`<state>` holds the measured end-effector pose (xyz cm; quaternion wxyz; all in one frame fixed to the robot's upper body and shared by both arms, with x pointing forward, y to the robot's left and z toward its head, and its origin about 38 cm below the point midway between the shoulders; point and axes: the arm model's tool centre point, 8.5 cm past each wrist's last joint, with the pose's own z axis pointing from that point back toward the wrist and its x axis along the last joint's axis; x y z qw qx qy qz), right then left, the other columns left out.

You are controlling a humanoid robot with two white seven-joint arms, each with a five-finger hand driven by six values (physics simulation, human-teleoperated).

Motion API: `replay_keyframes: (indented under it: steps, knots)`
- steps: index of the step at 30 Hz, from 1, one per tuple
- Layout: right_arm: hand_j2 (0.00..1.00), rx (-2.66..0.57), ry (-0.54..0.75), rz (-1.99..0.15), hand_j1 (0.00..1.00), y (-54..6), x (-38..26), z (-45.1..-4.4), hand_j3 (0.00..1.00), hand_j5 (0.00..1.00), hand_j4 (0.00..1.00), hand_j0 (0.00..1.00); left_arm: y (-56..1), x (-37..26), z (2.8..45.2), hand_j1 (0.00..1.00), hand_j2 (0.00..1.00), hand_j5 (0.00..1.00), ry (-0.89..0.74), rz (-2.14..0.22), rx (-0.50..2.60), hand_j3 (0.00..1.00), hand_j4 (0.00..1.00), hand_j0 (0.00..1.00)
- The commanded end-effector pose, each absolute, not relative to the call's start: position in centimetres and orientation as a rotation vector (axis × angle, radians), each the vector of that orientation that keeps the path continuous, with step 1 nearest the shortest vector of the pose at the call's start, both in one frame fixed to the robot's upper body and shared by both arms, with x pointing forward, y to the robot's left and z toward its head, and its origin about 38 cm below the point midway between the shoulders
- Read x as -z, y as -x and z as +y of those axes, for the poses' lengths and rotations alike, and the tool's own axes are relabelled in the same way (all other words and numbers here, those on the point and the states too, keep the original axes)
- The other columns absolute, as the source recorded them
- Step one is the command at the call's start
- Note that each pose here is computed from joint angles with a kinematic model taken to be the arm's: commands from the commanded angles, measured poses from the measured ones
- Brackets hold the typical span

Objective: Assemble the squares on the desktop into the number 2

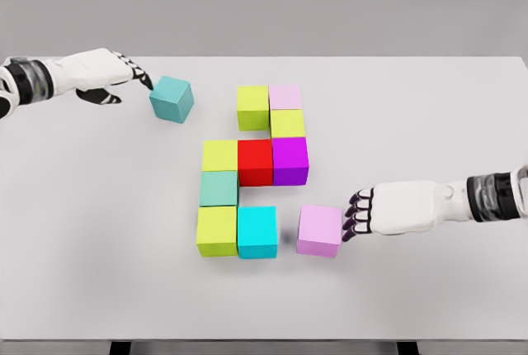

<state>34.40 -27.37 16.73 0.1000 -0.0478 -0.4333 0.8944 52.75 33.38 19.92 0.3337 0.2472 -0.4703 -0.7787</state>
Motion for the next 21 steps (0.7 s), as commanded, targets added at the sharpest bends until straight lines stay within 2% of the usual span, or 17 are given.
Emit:
replay_keyframes:
  steps: [1, 21]
  knots:
    - [0.93, -2.647, 0.14, -1.274, 0.93, -34.4, -16.6, -27.4, 0.93, 0.93, 0.93, 0.93, -52.9, -19.5, 34.4, 0.71, 0.71, 0.71, -0.648, -1.203, 2.006, 0.71, 0.71, 0.71]
    - [0.93, -2.654, 0.117, -1.305, 0.93, -34.3, -16.4, -26.4, 0.93, 0.93, 0.93, 0.93, -53.9, -18.7, 32.6, 0.72, 0.72, 0.72, -0.626, -1.207, 1.997, 0.72, 0.72, 0.72]
